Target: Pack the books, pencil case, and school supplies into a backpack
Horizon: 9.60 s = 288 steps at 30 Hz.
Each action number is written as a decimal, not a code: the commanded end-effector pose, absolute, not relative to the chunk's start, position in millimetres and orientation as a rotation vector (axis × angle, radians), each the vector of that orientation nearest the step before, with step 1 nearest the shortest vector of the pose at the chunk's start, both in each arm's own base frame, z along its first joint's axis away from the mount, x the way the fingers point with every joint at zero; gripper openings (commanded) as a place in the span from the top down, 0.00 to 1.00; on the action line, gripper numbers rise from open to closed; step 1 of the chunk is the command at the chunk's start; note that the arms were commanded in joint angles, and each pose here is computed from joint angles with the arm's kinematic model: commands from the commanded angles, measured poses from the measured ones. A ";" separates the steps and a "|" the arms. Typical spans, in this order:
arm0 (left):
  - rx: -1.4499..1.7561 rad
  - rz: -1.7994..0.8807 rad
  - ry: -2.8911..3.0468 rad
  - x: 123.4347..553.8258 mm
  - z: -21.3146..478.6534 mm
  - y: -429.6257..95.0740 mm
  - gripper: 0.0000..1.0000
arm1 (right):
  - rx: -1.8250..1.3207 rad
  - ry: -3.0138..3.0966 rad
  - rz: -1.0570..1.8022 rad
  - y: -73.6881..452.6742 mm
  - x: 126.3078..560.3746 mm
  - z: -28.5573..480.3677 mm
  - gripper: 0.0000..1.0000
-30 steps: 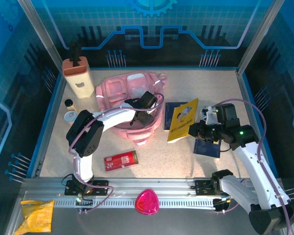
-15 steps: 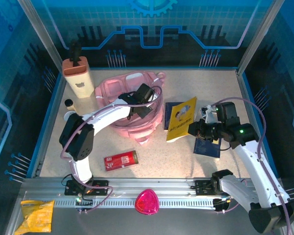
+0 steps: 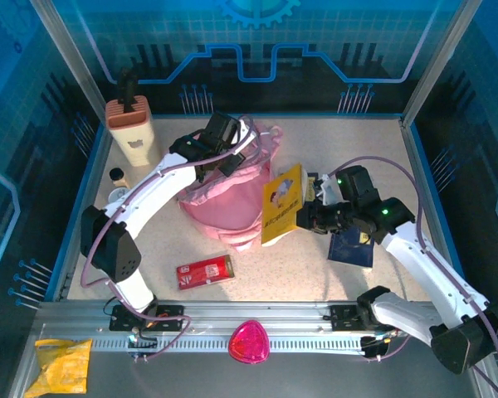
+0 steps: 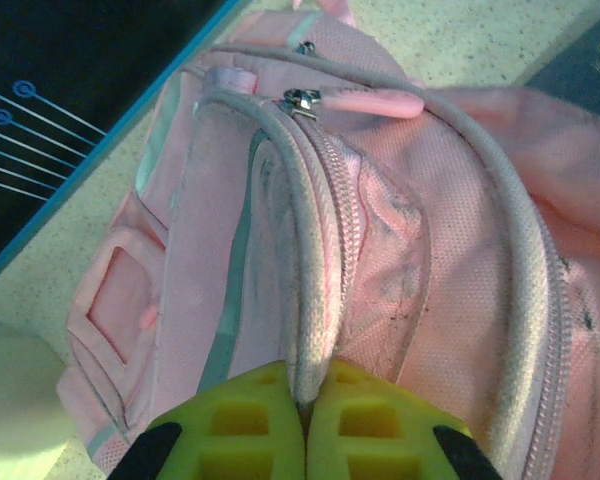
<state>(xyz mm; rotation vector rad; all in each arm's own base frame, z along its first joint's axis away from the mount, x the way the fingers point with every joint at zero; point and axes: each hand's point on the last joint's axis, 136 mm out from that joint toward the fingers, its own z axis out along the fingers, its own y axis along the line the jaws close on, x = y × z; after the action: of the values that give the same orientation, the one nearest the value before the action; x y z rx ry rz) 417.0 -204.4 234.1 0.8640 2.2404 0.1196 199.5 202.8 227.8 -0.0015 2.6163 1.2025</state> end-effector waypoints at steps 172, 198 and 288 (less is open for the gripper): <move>-0.207 -0.374 2.826 343.7 -5.9 -353.8 0.86 | 0.342 2.778 0.547 100.6 334.3 67.7 0.41; -0.210 -0.395 2.837 336.1 -10.0 -356.9 0.85 | 0.191 2.798 0.597 129.5 340.2 74.8 0.53; -0.481 -1.528 1.888 325.3 292.1 -197.0 1.00 | -0.180 2.399 1.350 290.6 244.7 223.9 0.44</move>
<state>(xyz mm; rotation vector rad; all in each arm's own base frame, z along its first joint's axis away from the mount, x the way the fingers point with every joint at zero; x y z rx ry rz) 329.9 -193.1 249.8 -0.5815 1.9847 -1.4964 256.2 292.2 212.1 -0.1227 2.4408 1.3054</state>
